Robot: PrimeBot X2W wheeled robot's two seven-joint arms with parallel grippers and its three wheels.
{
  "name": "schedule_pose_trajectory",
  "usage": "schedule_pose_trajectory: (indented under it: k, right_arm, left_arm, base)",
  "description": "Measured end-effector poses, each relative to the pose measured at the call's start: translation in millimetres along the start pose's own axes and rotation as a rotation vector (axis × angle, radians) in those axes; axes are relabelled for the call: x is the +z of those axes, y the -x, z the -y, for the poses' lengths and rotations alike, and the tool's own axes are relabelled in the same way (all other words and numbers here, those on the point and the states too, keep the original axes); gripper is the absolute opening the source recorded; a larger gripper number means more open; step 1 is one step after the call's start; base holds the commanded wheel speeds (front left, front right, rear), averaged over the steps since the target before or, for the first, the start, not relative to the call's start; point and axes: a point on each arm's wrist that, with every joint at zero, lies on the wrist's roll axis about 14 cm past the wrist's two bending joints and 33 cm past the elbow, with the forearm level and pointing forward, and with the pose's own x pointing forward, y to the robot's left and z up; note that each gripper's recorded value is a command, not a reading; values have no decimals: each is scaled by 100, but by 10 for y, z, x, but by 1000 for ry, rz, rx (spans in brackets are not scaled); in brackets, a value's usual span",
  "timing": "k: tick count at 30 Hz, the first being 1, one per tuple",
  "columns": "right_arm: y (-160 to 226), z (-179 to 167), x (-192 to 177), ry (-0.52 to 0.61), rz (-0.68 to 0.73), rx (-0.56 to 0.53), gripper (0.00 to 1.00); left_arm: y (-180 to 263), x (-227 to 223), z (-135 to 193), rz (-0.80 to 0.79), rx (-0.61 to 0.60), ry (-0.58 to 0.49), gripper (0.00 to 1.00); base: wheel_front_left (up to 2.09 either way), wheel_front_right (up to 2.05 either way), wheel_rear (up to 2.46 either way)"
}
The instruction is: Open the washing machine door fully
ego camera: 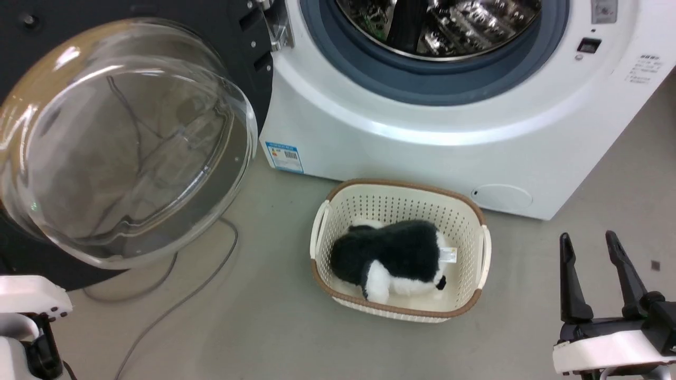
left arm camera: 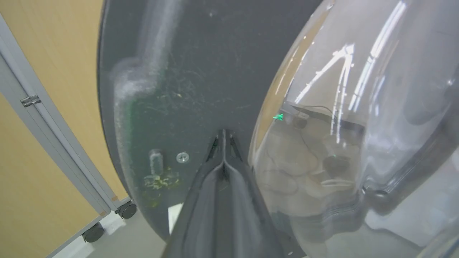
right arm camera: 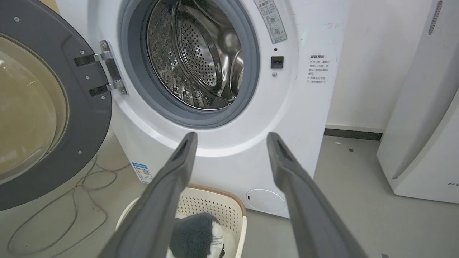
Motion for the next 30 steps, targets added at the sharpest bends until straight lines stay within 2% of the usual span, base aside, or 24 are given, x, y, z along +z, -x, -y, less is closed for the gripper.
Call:
schedule_pose_trajectory:
  k: [10, 11, 15, 20, 21, 22, 30]
  right_arm:
    - [256, 45, 269, 18, 48, -25, 100]
    - [321, 58, 332, 27, 61, -32, 100]
    - [388, 78, 437, 37, 86, -41, 100]
    - [488, 177, 524, 49, 107, -75, 100]
    - [506, 200, 540, 51, 112, -82, 100]
    - [524, 222, 559, 53, 117, -90, 100]
    - [704, 397, 648, 70, 138, -151, 100]
  left_arm:
    - [379, 278, 90, 109, -88, 27, 0]
    - [478, 370, 182, 143, -134, 28, 0]
    - [603, 515, 328, 193, -191, 53, 0]
    - [745, 705, 664, 255, -304, 76, 0]
    - [775, 739, 746, 265, -327, 82, 53]
    - [810, 764, 844, 273, -358, 88, 100]
    - [1042, 717, 1420, 250, -545, 132, 100]
  base:
    - [0, 0, 0]
    - [0, 0, 0]
    - [0, 0, 0]
    - [0, 0, 0]
    - [0, 0, 0]
    - [0, 0, 0]
    - [0, 0, 0]
